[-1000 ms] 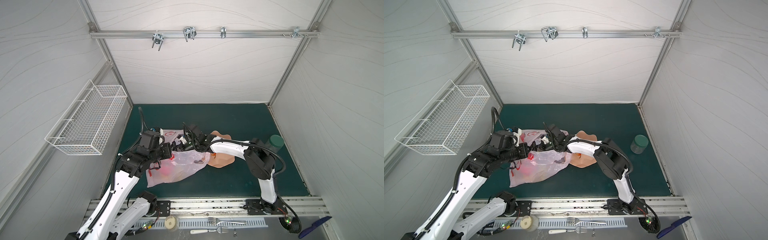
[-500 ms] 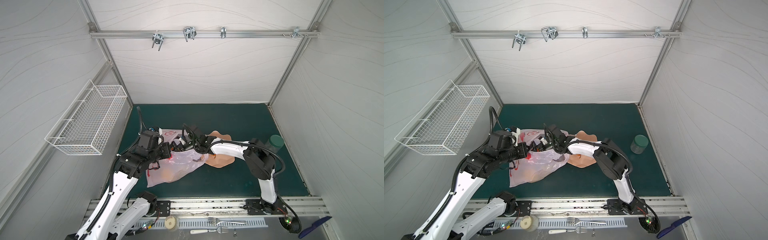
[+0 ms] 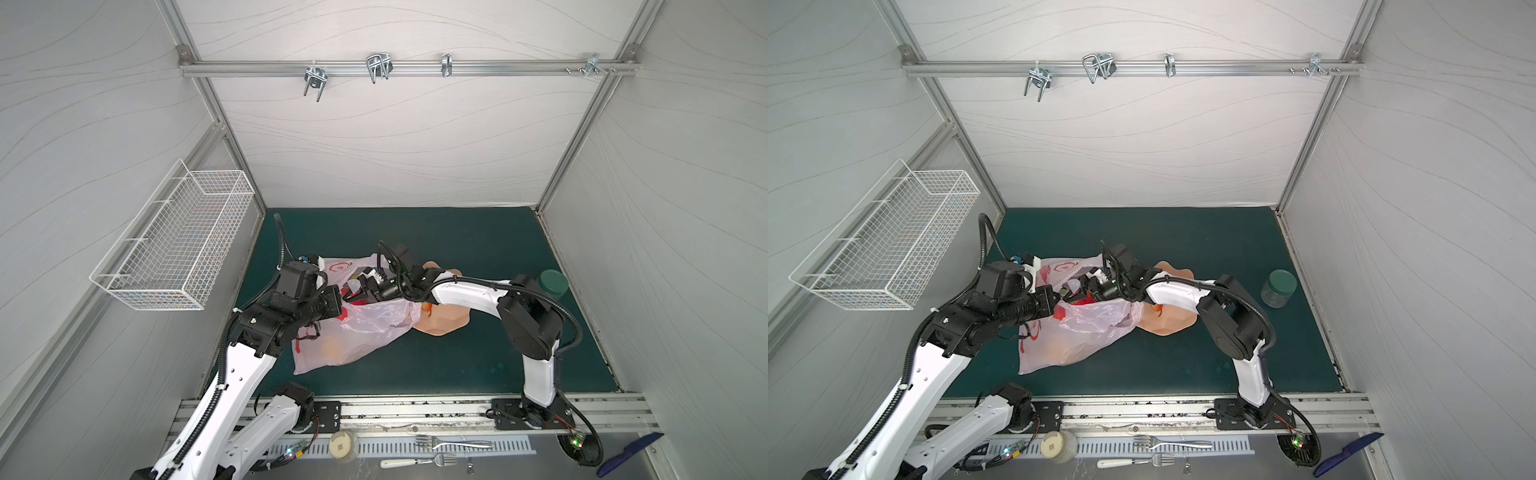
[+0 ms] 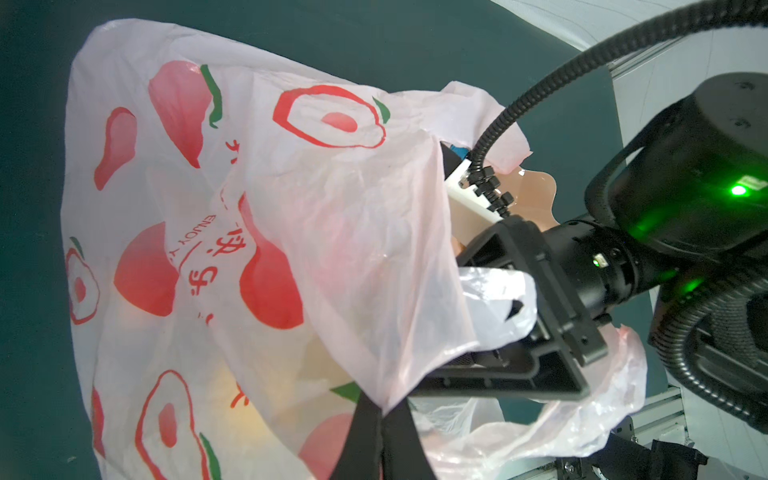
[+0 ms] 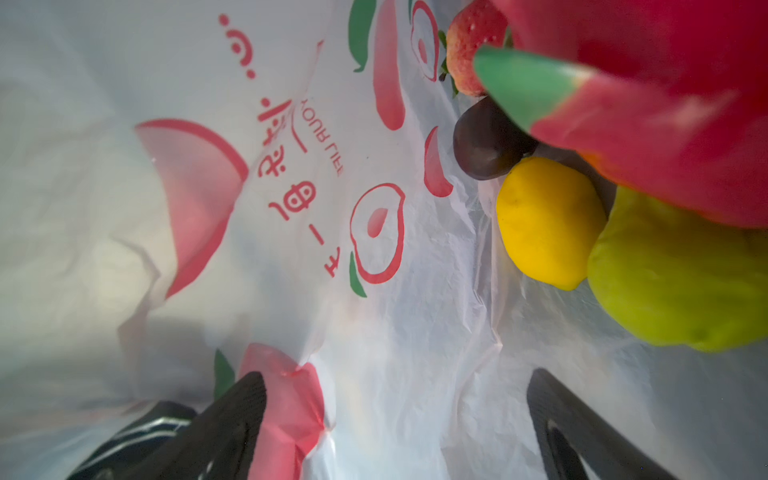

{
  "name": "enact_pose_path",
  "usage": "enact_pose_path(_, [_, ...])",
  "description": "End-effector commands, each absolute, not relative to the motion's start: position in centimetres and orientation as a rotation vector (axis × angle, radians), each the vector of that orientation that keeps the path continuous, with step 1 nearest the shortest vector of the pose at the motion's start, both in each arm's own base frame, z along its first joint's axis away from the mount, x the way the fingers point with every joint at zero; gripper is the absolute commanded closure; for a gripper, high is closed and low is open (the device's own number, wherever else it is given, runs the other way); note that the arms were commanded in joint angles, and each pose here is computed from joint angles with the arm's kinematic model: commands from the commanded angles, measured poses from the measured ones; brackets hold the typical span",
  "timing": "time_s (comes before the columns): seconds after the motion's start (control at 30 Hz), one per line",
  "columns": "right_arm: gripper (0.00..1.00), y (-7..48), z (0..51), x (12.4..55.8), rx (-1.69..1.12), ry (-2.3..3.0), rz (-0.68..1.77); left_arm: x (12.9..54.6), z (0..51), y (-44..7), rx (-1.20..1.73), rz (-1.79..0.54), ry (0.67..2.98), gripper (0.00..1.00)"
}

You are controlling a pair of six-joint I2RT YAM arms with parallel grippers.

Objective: Place the fruits into the plastic bag
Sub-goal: 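Release the dragon fruit and withdraw the right gripper toward the plate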

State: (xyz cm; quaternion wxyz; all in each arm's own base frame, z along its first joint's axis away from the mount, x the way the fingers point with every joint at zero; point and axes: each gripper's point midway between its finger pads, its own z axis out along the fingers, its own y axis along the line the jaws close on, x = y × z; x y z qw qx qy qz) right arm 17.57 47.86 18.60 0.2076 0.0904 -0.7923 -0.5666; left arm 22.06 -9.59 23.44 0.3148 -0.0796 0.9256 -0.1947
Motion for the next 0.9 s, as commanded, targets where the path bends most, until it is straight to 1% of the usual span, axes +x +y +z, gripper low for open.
enact_pose_path(0.0, [0.01, 46.6, 20.5, 17.7, 0.287, -2.247, -1.604, 22.1, 23.8, -9.5, -0.223, -0.514, 2.419, 1.00])
enact_pose_path(0.27, [0.01, 43.6, 19.4, 19.2, 0.272, -2.434, -1.520, 22.1, 23.8, -9.7, -0.219, -0.527, 2.420, 1.00])
enact_pose_path(0.57, [0.01, 39.0, 18.0, 21.5, 0.221, -2.713, -1.344, 22.1, 23.5, -10.0, -0.207, -0.548, 2.426, 1.00])
enact_pose_path(0.67, [0.01, 38.3, 18.3, 22.0, 0.187, -2.737, -1.378, 22.2, 23.4, -10.3, -0.200, -0.564, 2.431, 1.00])
enact_pose_path(0.77, [0.01, 38.6, 19.7, 22.4, 0.184, -2.718, -1.498, 22.2, 23.3, -10.4, -0.197, -0.569, 2.435, 1.00])
enact_pose_path(0.87, [0.01, 37.7, 20.1, 23.1, 0.186, -2.798, -1.455, 22.3, 23.4, -10.5, -0.195, -0.571, 2.434, 1.00])
